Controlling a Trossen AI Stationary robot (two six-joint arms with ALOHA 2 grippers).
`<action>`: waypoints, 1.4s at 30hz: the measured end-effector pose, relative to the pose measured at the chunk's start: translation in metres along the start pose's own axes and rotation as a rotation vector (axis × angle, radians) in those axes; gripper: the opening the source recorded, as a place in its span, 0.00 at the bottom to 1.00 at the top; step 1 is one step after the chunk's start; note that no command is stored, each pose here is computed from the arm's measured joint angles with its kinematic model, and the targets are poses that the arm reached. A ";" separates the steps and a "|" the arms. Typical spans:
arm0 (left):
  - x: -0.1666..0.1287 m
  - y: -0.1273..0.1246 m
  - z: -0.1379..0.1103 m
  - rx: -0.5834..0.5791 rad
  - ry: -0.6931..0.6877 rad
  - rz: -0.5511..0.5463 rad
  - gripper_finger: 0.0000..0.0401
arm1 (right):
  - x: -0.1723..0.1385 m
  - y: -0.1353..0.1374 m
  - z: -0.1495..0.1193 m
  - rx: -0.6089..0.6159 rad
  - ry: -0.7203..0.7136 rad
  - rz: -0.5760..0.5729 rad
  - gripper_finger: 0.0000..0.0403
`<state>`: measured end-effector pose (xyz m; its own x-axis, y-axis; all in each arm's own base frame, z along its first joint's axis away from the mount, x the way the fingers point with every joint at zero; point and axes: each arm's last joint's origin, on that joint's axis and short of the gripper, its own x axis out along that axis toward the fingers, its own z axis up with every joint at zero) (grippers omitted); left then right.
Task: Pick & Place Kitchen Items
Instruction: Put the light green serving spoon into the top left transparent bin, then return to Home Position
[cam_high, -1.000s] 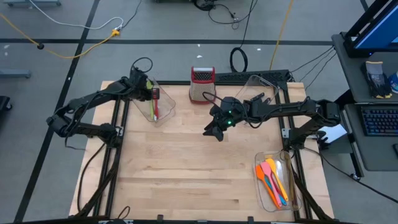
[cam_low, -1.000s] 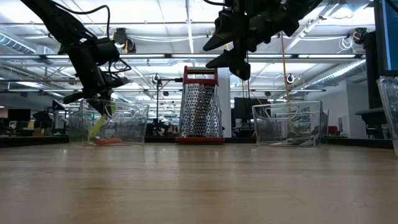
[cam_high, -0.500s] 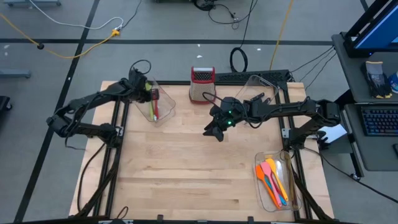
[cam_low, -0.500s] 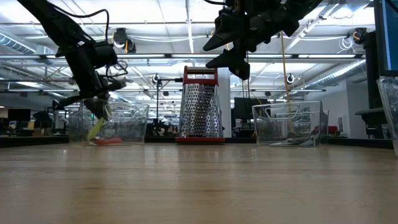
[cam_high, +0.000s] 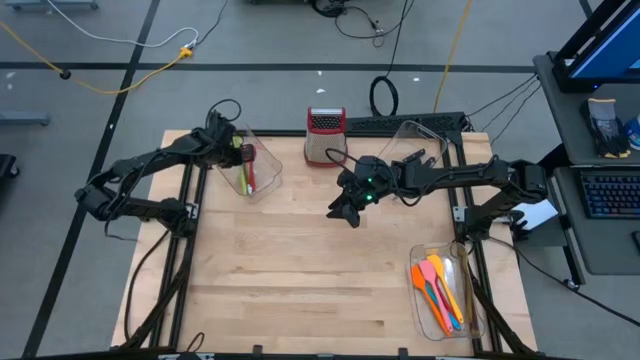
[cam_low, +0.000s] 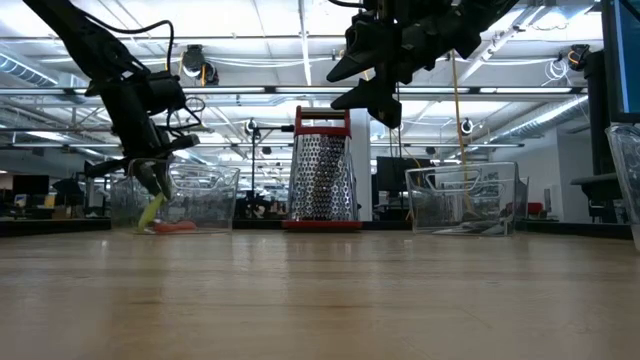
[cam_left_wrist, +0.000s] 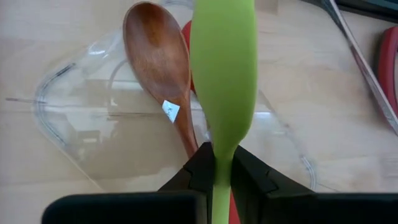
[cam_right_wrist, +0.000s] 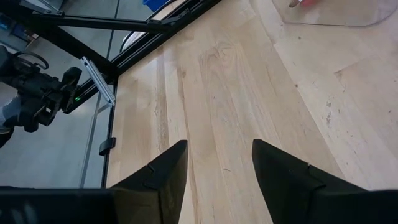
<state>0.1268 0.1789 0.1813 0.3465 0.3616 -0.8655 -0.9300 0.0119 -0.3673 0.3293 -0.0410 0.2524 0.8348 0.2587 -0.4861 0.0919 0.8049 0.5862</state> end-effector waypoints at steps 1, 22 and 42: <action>0.000 0.000 0.000 0.000 -0.001 0.000 0.09 | 0.000 0.000 0.000 0.000 0.000 0.000 0.43; -0.002 -0.003 0.004 0.077 -0.053 -0.025 0.41 | 0.000 0.000 0.001 0.008 -0.006 0.003 0.43; -0.156 -0.008 -0.021 0.400 -0.568 -0.777 0.39 | 0.000 0.000 0.000 -0.044 0.000 -0.002 0.43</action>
<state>0.0822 0.1029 0.3124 0.8547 0.5067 -0.1132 -0.4844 0.6998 -0.5250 0.3293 -0.0410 0.2521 0.8345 0.2569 -0.4874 0.0700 0.8280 0.5563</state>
